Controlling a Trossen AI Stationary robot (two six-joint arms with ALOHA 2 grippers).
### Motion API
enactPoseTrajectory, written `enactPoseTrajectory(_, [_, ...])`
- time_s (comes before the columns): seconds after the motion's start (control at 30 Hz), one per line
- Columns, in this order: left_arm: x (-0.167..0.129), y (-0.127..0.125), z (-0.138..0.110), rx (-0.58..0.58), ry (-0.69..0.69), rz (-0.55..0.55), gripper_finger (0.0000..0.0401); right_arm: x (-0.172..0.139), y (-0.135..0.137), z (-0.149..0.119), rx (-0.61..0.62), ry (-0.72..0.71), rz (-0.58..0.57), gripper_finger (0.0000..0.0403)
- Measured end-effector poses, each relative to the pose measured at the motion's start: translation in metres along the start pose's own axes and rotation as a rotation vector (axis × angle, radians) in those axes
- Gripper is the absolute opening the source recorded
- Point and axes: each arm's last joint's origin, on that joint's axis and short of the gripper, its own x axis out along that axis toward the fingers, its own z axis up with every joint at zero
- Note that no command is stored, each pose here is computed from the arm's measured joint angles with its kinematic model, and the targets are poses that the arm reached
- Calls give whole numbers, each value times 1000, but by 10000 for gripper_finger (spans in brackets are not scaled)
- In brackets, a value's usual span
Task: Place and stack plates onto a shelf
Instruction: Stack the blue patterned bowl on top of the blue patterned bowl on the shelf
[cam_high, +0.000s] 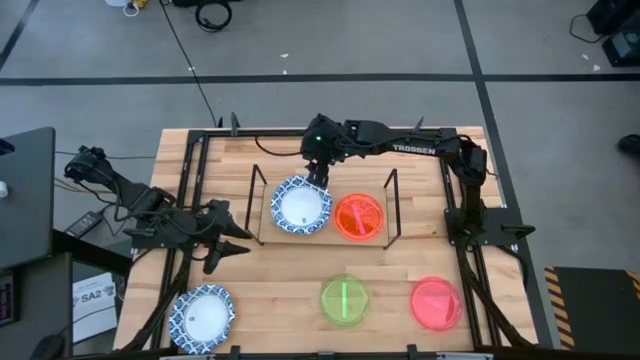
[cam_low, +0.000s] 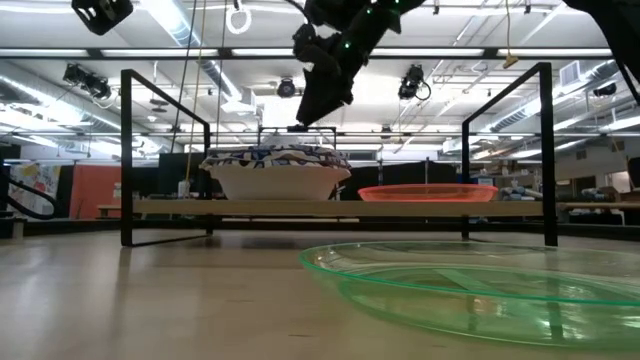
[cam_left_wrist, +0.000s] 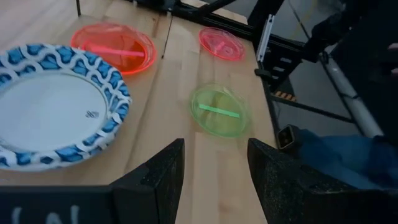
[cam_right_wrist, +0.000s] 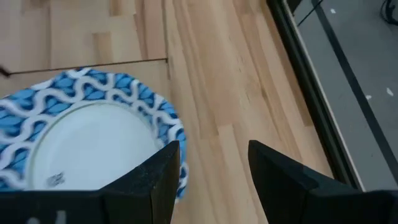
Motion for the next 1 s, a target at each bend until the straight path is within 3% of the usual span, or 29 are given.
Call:
enactPoseTrajectory(0.27, [0,0,0,-11,4,-5,183,-16,35,7,-66,42,58,196])
enactPoseTrajectory(0.6, [0,2,-3,4,39,8,183,-34,98,7,-187,54,156,196])
enactPoseTrajectory(1.0, [-1,-2,-11,0,216,-174,183,-57,169,-3,-282,41,268,196])
